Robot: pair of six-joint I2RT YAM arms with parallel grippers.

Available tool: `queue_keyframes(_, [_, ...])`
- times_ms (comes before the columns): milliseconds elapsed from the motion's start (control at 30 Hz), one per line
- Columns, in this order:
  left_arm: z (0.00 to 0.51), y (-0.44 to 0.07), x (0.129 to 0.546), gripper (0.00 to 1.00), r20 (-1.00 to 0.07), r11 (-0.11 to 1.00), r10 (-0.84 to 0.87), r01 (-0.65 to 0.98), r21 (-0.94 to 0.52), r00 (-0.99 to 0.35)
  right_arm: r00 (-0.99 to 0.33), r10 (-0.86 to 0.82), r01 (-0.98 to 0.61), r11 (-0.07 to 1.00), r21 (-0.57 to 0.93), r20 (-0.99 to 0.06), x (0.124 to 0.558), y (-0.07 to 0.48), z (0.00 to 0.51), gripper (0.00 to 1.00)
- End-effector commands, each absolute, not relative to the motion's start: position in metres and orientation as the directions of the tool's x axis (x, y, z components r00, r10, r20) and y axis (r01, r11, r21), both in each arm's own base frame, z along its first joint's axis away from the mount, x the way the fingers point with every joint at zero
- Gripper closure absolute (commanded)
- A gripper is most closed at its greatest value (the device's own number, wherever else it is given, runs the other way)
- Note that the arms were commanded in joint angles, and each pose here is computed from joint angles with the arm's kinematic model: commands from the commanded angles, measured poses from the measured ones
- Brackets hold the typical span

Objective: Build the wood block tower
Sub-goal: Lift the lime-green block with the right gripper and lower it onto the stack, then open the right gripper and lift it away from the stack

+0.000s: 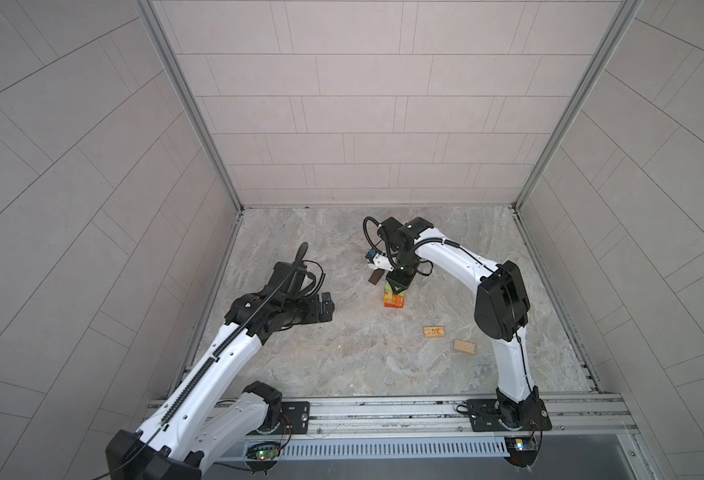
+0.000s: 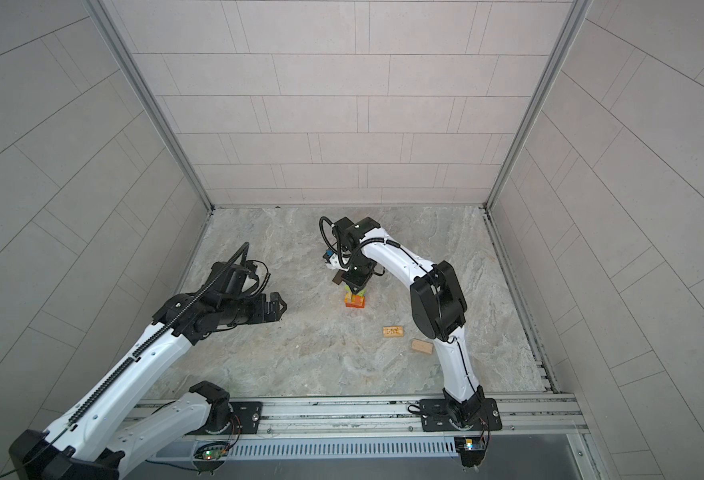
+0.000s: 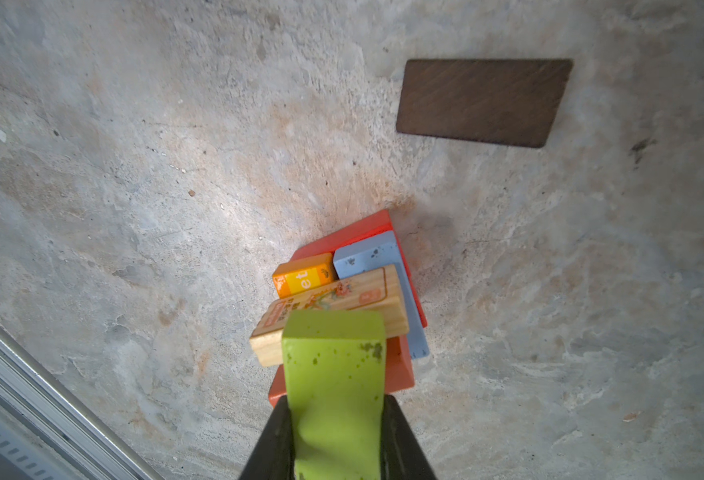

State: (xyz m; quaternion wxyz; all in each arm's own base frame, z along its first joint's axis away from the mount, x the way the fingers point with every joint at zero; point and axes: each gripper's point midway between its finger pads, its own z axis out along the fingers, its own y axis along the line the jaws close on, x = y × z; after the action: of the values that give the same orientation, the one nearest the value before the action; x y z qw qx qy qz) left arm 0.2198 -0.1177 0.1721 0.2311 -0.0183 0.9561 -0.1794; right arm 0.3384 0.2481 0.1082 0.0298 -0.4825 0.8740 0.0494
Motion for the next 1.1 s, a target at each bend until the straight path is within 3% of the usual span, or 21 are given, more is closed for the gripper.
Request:
queue_keyframes(0, [0.168,-0.115,0.220,0.00,-0.432,0.938,-0.111,0.049,-0.343,-0.895,-0.524,-0.847,-0.852,0.523,0.043,-0.087,0.343,0.246,0.107,0.77])
queue_keyframes(433, [0.167,-0.115,0.220,0.00,-0.430,0.937,-0.115,0.046,-0.347,-0.895,-0.533,-0.841,-0.845,0.534,0.017,-0.092,0.349,0.245,0.105,0.69])
queue_keyframes(867, [0.168,-0.113,0.220,0.00,-0.436,0.938,-0.119,0.043,-0.345,-0.892,-0.532,-0.841,-0.846,0.534,0.015,-0.101,0.348,0.246,0.105,0.50])
queue_keyframes(1067, [0.171,-0.115,0.221,0.00,-0.440,0.935,-0.115,0.052,-0.349,-0.890,-0.536,-0.826,-0.839,0.544,-0.001,-0.175,0.349,0.250,0.125,0.44])
